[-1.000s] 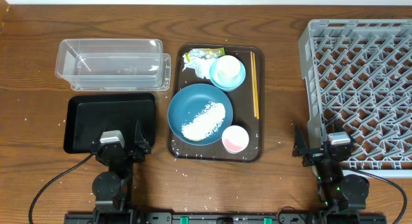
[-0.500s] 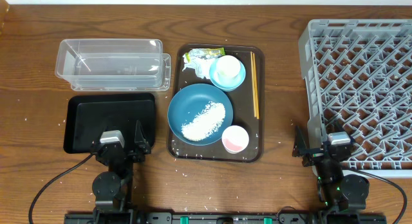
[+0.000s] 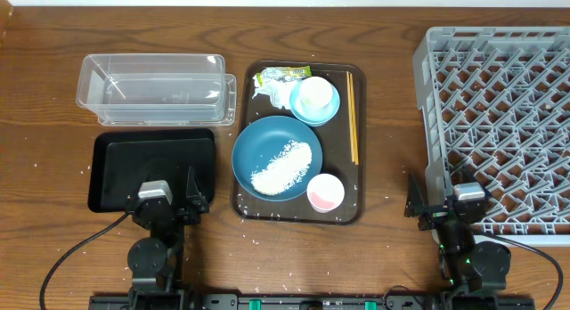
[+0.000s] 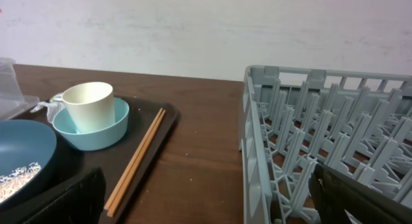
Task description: Sort waste into correct bins and load items into the dishwasher rack
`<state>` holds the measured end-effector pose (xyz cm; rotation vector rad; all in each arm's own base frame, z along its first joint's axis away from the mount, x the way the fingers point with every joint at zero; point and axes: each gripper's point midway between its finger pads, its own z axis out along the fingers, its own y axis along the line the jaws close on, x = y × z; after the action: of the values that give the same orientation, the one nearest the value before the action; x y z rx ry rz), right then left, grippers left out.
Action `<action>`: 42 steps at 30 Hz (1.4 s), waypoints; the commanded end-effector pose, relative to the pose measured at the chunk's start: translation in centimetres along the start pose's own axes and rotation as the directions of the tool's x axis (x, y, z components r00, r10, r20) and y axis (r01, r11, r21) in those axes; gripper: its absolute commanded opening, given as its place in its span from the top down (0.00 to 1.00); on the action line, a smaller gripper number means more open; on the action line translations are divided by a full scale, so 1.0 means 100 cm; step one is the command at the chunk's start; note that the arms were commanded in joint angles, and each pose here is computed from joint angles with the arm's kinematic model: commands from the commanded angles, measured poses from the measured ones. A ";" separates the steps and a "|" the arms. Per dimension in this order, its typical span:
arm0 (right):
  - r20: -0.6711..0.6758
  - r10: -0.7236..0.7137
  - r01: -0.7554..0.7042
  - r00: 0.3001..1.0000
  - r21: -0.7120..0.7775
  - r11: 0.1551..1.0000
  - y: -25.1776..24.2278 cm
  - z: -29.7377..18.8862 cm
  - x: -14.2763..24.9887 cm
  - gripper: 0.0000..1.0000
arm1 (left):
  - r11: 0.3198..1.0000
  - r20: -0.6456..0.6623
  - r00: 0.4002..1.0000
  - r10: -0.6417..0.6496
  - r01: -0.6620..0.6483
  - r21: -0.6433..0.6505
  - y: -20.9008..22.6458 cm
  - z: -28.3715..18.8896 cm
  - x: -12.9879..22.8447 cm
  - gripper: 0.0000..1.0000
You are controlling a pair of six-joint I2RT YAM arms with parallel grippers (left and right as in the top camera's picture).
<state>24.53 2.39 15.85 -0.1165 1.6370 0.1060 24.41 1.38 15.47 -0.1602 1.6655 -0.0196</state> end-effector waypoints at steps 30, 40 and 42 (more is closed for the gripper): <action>-0.006 0.001 -0.001 1.000 0.008 1.000 -0.002 0.000 0.002 0.01 | 0.376 -0.443 0.790 -0.423 0.598 0.708 -0.145 -0.087 -0.061 0.11; -0.006 0.001 -0.001 1.000 0.008 1.000 -0.002 0.000 0.002 0.01 | 0.645 -0.488 0.855 -0.174 0.474 0.599 -0.139 -0.074 -0.067 0.11; -0.006 0.001 -0.001 1.000 0.008 1.000 -0.002 0.000 0.002 0.01 | 0.737 -0.548 0.827 -0.127 0.448 0.506 -0.128 -0.066 -0.064 0.11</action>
<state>24.53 2.39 15.85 -0.1168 1.6370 0.1063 18.45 -12.33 22.17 -0.0432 2.0031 -1.1653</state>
